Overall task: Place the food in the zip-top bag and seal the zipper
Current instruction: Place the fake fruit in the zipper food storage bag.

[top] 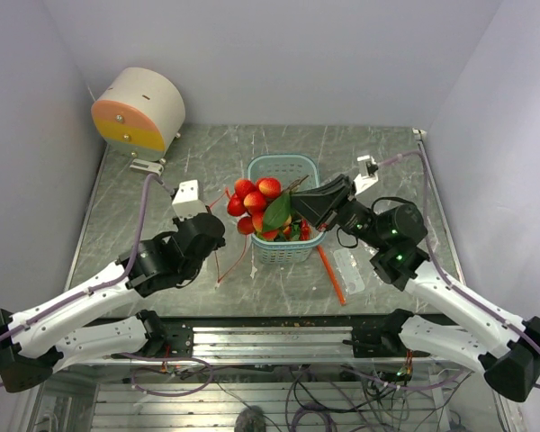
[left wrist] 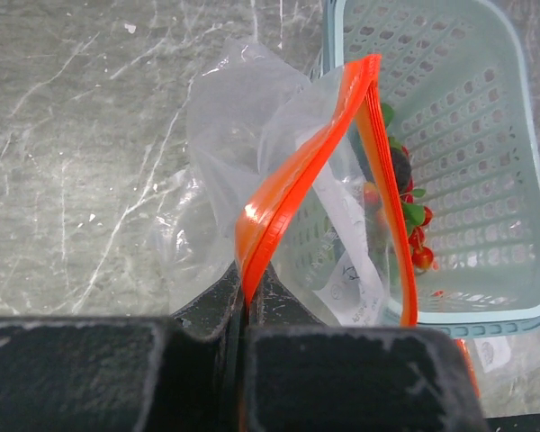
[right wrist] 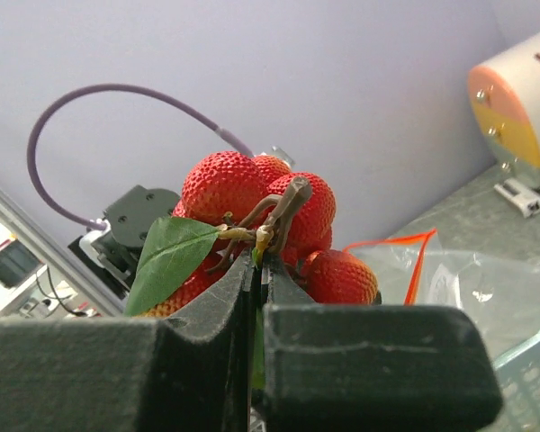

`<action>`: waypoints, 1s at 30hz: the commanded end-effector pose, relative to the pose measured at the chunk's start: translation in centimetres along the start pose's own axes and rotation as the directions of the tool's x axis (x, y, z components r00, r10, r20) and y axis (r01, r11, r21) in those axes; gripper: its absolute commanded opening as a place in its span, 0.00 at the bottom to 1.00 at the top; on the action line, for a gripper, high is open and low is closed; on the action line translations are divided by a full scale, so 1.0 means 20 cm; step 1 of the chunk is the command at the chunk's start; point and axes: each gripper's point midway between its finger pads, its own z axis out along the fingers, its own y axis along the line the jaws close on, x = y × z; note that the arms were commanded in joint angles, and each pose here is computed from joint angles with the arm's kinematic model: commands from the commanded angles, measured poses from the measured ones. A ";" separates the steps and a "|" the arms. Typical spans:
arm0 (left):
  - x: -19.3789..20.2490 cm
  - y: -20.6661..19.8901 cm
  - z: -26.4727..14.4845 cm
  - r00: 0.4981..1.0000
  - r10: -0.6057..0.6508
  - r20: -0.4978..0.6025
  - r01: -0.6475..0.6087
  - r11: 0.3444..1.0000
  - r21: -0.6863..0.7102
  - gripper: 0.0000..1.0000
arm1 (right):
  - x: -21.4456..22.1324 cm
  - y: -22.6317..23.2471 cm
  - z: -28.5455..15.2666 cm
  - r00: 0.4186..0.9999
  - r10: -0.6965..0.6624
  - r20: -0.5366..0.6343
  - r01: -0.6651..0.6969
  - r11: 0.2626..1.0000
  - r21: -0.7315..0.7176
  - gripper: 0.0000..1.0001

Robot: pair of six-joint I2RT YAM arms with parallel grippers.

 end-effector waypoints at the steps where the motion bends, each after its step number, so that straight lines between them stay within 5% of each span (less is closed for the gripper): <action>1: -0.11 -0.05 -0.02 0.991 -0.119 0.066 0.117 0.993 0.031 0.07 | 0.01 0.06 0.00 0.997 0.076 0.025 -0.074 0.993 -0.095 0.00; 22: -0.13 -0.03 -0.06 0.959 -0.266 0.097 0.255 0.961 0.106 0.07 | 0.21 0.06 0.11 0.970 0.239 -0.048 -0.244 0.950 -0.196 0.00; 30: -0.15 -0.06 -0.08 0.949 -0.302 0.091 0.286 0.946 0.150 0.07 | 0.33 -0.08 0.13 0.967 0.247 -0.067 -0.252 0.964 -0.089 0.00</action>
